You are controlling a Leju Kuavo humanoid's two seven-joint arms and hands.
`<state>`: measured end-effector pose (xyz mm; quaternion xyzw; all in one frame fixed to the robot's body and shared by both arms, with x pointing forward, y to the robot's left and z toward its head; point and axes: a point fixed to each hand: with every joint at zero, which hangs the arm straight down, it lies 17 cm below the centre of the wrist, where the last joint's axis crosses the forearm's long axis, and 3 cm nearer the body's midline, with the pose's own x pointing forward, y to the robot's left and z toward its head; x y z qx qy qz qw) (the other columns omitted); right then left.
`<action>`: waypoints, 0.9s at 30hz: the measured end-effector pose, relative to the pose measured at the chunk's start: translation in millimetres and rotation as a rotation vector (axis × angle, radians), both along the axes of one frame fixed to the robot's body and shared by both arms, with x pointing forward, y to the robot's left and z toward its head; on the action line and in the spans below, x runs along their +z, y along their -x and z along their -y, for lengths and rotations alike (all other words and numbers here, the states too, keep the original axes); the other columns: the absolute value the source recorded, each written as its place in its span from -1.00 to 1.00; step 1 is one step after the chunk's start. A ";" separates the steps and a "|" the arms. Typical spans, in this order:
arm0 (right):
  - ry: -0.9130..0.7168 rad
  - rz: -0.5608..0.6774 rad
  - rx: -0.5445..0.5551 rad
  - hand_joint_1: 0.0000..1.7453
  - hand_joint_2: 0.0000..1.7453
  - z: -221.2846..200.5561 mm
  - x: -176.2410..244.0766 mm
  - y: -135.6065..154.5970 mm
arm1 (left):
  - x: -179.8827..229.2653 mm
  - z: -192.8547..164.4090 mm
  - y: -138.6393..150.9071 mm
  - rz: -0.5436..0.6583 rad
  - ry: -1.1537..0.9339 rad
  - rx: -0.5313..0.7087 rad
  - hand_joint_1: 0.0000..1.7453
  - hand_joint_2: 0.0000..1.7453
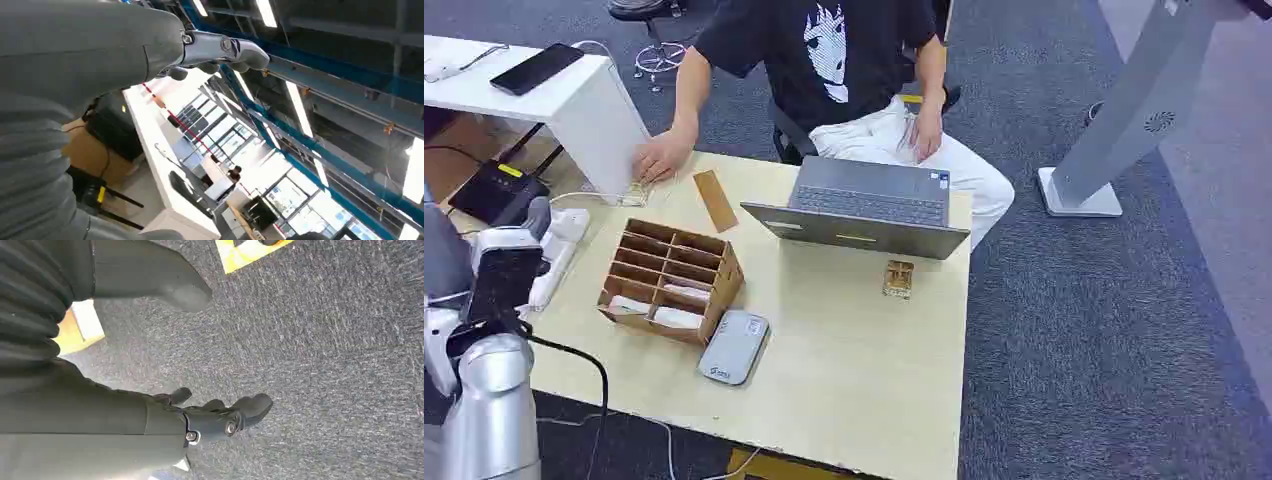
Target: Pass the card to the sensor for recognition and then transmit it.
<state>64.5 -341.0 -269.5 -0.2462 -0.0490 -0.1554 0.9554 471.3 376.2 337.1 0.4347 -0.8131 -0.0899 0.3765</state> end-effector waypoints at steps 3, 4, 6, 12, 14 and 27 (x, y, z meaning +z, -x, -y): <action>-0.009 -0.005 0.019 -1.00 1.00 -2.5 -0.5 -1.5 | 8.7 18.3 -19.3 -0.024 -0.055 -0.009 -1.00 1.00; -0.010 -0.006 0.025 -1.00 1.00 -2.8 -0.5 -1.9 | 12.0 23.0 -24.4 -0.028 -0.069 -0.008 -1.00 1.00; -0.013 -0.012 0.036 -1.00 1.00 -3.7 -0.7 -2.1 | 20.9 33.8 -35.4 -0.033 -0.098 -0.008 -1.00 1.00; -0.023 -0.021 0.074 -1.00 1.00 -6.6 -1.3 -4.0 | 33.8 61.5 -59.8 -0.060 -0.185 0.002 -1.00 1.00; -0.027 -0.024 0.076 -1.00 1.00 -7.5 -1.7 -3.4 | 35.2 68.5 -63.3 -0.064 -0.199 -0.001 -1.00 1.00; -0.040 -0.031 0.098 -1.00 1.00 -11.3 -2.5 -4.1 | 26.5 99.7 -77.9 -0.106 -0.273 -0.024 -1.00 1.00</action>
